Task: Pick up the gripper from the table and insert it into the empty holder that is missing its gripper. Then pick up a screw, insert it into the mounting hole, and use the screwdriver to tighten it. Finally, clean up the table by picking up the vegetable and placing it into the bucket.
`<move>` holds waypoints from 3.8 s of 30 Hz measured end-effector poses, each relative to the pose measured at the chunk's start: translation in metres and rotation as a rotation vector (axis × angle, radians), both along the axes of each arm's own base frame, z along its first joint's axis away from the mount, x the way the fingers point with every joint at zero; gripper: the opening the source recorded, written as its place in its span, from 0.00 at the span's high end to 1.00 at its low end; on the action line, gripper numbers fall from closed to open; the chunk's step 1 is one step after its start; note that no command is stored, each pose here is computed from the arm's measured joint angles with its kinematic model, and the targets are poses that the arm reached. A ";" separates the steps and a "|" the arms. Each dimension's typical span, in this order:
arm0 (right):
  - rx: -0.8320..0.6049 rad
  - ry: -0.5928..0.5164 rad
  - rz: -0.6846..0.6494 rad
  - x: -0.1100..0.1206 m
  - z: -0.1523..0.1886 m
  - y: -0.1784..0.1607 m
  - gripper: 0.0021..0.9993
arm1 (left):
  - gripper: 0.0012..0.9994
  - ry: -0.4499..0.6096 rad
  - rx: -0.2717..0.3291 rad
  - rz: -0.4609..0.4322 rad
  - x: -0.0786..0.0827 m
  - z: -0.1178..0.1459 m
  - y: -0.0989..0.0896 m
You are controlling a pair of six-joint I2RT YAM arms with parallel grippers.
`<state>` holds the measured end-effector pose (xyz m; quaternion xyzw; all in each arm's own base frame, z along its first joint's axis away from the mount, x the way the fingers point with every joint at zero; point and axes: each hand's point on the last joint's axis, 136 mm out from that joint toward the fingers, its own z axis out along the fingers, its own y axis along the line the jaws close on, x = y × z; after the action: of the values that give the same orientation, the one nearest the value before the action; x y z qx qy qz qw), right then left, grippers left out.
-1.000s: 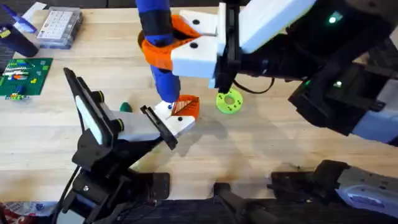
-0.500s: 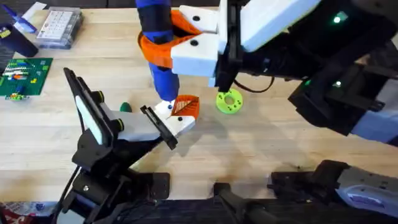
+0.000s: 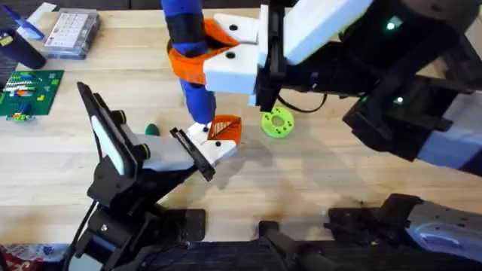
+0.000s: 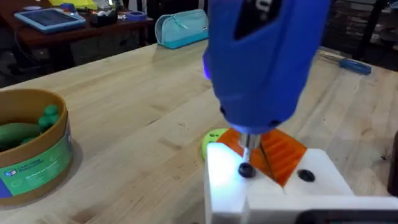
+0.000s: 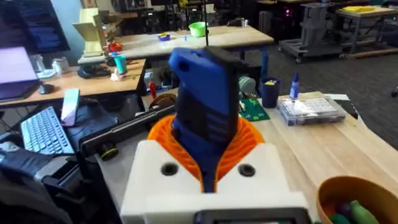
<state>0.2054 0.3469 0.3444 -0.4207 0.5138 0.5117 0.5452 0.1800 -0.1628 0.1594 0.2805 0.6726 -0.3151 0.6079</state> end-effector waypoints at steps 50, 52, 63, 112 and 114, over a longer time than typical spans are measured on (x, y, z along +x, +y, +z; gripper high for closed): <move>-0.009 -0.003 0.012 -0.003 -0.004 0.004 0.95 | 0.99 0.001 0.000 0.000 0.000 0.000 0.000; -0.010 -0.002 0.012 -0.003 -0.004 0.004 0.95 | 0.99 0.000 0.000 0.000 0.000 0.000 0.000; -0.027 0.012 0.010 -0.002 -0.009 0.005 0.95 | 0.99 0.005 0.001 0.000 0.000 -0.001 0.000; 0.144 -0.191 -0.013 -0.003 0.038 -0.014 0.95 | 0.99 0.001 -0.004 0.003 0.000 0.001 0.000; 0.129 -0.178 -0.025 0.002 0.034 -0.015 0.95 | 0.99 0.001 -0.004 0.003 0.000 0.001 0.000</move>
<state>0.2071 0.3315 0.3784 -0.4221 0.4346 0.4974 0.6210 0.1802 -0.1624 0.1604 0.2782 0.6726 -0.3157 0.6087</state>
